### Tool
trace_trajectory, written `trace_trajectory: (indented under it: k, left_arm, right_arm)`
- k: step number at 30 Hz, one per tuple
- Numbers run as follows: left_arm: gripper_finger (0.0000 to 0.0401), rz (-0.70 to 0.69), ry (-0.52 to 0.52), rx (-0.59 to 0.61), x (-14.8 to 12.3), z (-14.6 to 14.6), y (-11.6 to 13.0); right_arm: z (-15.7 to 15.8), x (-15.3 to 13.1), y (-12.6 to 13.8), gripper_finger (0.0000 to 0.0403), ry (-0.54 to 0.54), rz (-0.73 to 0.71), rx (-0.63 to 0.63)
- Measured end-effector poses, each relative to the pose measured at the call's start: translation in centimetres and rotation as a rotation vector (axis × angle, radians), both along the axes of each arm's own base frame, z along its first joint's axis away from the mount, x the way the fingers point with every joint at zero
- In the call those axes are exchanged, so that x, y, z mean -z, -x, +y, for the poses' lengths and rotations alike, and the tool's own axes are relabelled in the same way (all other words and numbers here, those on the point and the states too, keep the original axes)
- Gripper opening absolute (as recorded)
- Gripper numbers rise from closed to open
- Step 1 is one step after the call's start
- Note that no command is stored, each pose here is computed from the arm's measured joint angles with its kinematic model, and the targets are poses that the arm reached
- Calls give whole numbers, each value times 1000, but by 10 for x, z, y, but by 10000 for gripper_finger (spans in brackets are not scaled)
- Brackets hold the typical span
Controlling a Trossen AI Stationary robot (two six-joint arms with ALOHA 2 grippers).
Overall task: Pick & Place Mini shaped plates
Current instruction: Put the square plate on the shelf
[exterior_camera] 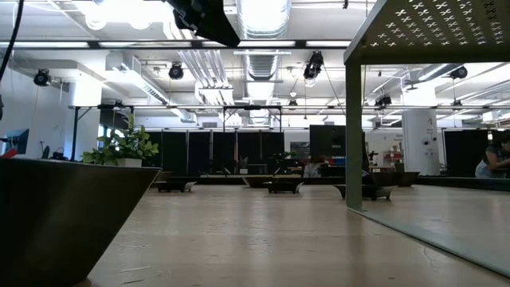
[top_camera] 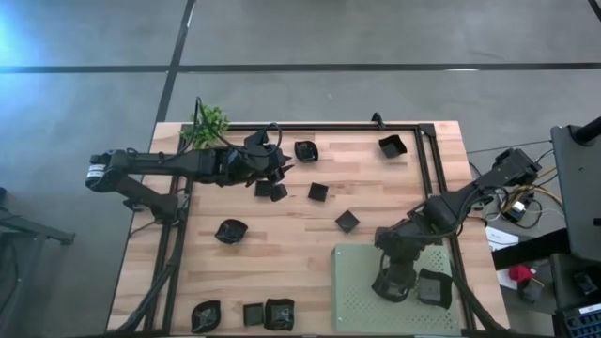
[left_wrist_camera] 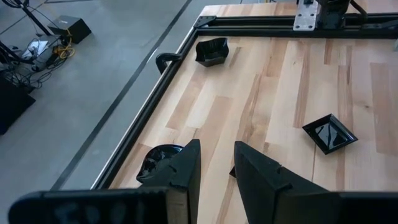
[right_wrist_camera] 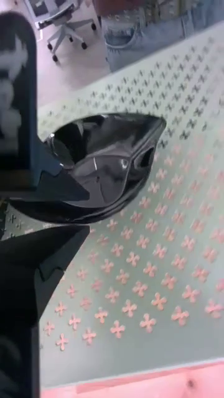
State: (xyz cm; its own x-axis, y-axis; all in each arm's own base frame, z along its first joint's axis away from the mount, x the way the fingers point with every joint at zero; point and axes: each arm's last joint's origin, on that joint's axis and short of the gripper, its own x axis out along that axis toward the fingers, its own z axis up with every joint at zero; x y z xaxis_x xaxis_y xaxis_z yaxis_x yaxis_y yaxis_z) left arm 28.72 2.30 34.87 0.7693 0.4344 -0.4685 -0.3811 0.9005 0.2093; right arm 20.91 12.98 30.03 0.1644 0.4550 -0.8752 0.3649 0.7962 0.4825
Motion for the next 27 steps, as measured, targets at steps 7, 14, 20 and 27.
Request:
trace_trajectory:
  k: [7, 14, 20, 27]
  left_arm:
    - [92, 1, 0, 0, 0, 0, 0]
    - [92, 2, 11, 15, 0, 0, 0]
    - [92, 12, 28, 26, 2, 0, 0]
    - [92, 13, 29, 26, 2, 0, 1]
  right_arm:
    - [1, -16, -3, 93, -26, -52, -4]
    - [0, -41, -5, 79, -61, -127, 5]
    - [-14, -69, 2, 69, 86, -327, 72]
    - [-42, -87, 14, 72, 400, -521, 239]
